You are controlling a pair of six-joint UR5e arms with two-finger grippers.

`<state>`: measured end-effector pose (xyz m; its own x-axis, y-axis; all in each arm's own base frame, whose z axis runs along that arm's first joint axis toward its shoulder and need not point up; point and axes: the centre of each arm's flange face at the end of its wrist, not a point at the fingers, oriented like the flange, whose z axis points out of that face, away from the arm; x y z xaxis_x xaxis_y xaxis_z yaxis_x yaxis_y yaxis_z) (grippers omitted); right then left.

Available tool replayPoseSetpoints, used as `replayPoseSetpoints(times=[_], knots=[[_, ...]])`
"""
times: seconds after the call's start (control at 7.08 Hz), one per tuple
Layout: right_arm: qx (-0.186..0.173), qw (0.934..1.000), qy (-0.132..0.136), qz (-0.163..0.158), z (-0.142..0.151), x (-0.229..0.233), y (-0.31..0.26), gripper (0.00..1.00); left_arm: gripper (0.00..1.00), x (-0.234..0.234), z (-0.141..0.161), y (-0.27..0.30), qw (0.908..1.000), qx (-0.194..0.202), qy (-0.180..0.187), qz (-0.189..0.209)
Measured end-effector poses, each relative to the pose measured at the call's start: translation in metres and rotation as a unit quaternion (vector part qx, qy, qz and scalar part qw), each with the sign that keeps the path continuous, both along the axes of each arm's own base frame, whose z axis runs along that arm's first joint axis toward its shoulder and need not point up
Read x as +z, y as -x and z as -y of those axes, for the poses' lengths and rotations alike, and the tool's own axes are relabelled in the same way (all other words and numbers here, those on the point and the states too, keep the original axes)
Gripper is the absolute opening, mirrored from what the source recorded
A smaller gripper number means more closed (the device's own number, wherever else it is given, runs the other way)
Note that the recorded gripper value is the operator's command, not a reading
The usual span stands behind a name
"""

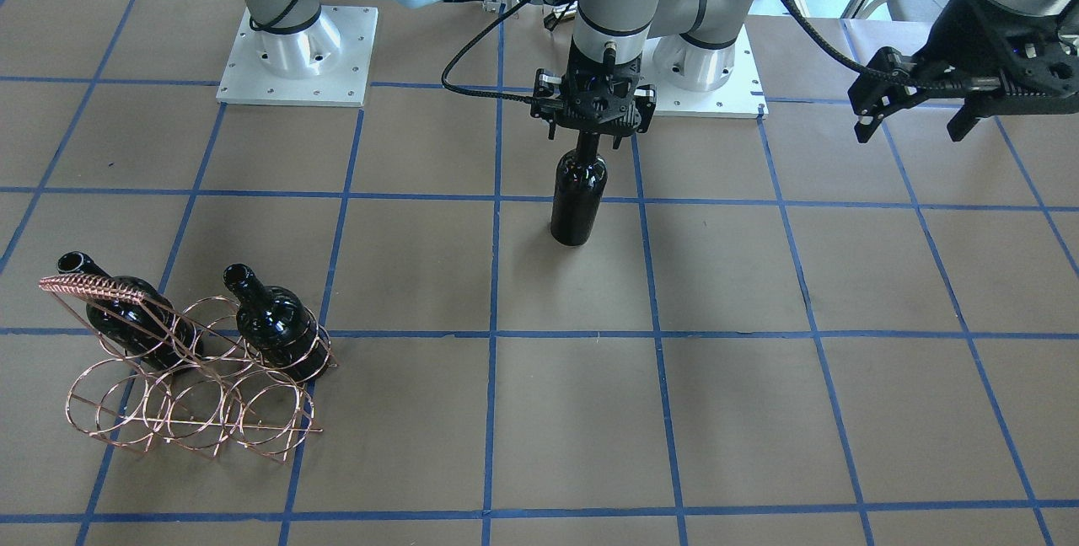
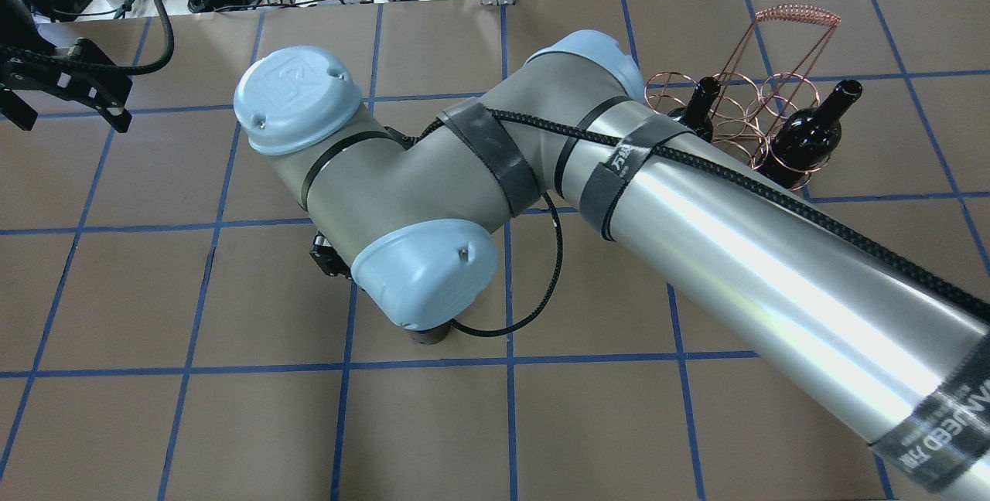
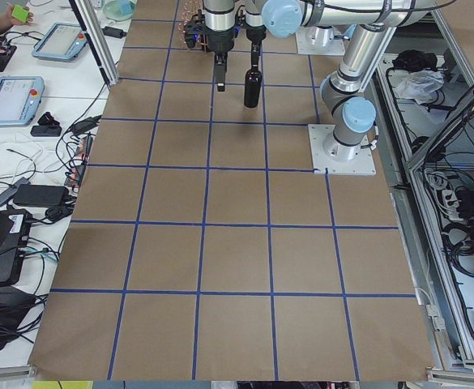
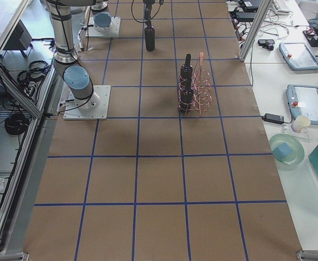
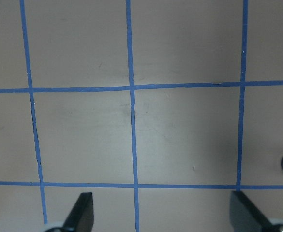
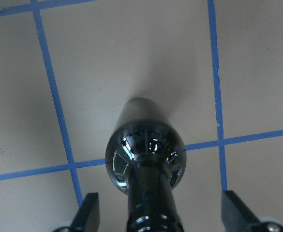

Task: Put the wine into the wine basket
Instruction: 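Move the right gripper over the standing bottle and grasp its neck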

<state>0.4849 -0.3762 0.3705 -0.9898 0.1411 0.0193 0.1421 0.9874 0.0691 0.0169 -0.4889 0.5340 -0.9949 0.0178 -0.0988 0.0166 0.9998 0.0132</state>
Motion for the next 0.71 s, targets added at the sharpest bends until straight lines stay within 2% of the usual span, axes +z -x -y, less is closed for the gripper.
replayPoseSetpoints(times=[0.28,0.42,0.56,0.71], knots=[[-0.002,0.9999,0.013,0.01,0.0006,-0.0017,-0.0008,0.77,1.0,0.001,0.0,-0.0003,1.0,0.0,-0.001,-0.001],[-0.003,0.9998,0.016,0.013,0.0014,-0.0014,-0.0011,0.62,1.0,0.0013,0.0,0.0,1.0,0.0,-0.001,-0.001],[-0.004,0.9997,0.017,0.014,0.0018,-0.0013,-0.001,0.43,1.0,0.0014,0.0,0.0002,1.0,0.0,0.0,-0.001],[-0.004,0.9997,0.017,0.014,0.0019,-0.0015,-0.001,0.28,1.0,0.0016,0.0001,0.0002,1.0,0.0,0.0,-0.002]])
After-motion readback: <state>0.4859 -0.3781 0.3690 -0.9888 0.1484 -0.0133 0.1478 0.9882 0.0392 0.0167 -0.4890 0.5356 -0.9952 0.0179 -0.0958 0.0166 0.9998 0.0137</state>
